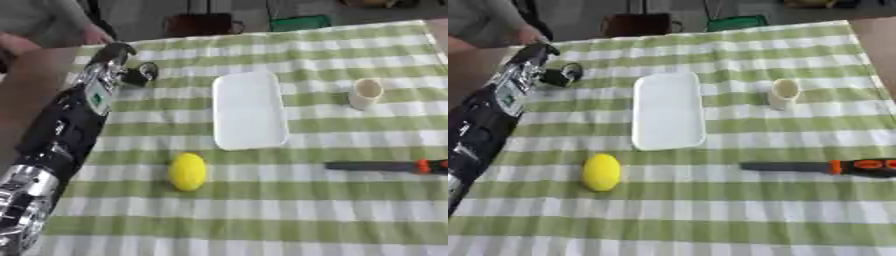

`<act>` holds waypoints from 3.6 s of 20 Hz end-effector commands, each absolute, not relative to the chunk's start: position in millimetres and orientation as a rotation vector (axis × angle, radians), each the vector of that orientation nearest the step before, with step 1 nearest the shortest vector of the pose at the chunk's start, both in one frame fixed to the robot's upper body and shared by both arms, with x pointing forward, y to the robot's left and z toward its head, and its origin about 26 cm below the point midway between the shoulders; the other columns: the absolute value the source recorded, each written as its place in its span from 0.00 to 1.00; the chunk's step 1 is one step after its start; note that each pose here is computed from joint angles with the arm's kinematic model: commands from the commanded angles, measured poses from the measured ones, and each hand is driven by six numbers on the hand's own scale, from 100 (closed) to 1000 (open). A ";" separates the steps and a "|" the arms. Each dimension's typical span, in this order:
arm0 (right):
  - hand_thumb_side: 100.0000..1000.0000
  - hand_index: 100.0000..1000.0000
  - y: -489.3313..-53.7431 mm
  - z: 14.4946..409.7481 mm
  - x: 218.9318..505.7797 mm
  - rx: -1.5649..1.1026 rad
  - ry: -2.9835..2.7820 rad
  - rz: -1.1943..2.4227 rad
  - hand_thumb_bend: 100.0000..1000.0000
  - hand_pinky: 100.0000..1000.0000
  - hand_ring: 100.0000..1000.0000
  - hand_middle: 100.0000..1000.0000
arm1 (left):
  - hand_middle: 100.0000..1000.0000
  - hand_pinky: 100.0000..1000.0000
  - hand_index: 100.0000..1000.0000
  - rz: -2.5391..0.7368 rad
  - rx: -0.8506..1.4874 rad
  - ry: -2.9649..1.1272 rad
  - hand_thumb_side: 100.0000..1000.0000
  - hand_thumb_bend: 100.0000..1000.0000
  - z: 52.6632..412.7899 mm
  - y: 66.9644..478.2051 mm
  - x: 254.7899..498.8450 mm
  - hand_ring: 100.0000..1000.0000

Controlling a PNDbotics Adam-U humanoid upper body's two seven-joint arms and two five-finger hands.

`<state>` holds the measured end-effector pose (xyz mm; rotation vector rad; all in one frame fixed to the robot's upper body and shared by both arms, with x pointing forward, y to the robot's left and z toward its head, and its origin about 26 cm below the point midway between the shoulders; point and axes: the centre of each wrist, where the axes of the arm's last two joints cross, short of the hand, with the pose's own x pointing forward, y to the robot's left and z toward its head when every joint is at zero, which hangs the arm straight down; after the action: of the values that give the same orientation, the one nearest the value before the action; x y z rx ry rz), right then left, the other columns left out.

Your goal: Pick up objects on the table and place them in the box.

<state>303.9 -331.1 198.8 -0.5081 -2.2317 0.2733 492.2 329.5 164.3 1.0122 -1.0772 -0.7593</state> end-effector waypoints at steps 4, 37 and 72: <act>0.70 0.79 -331.9 210.9 300.9 -0.528 -2.267 0.292 0.47 0.55 0.61 0.67 | 0.89 0.90 0.86 -0.749 0.989 -1.071 0.22 0.29 181.7 342.2 492.2 0.88; 0.70 0.79 -331.6 211.0 301.1 -0.523 -2.268 0.295 0.48 0.55 0.61 0.67 | 0.87 0.90 0.78 -0.724 1.004 -1.046 0.24 0.20 180.4 342.8 492.9 0.87; 0.70 0.79 -332.6 207.9 300.8 -0.522 -2.260 0.285 0.48 0.56 0.61 0.67 | 0.85 0.91 0.67 -0.754 1.088 -1.082 0.23 0.24 207.5 337.6 491.9 0.87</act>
<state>303.9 -331.1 198.4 -0.5068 -2.2292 0.2746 492.6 326.0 188.4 1.0296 -1.0816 -0.7630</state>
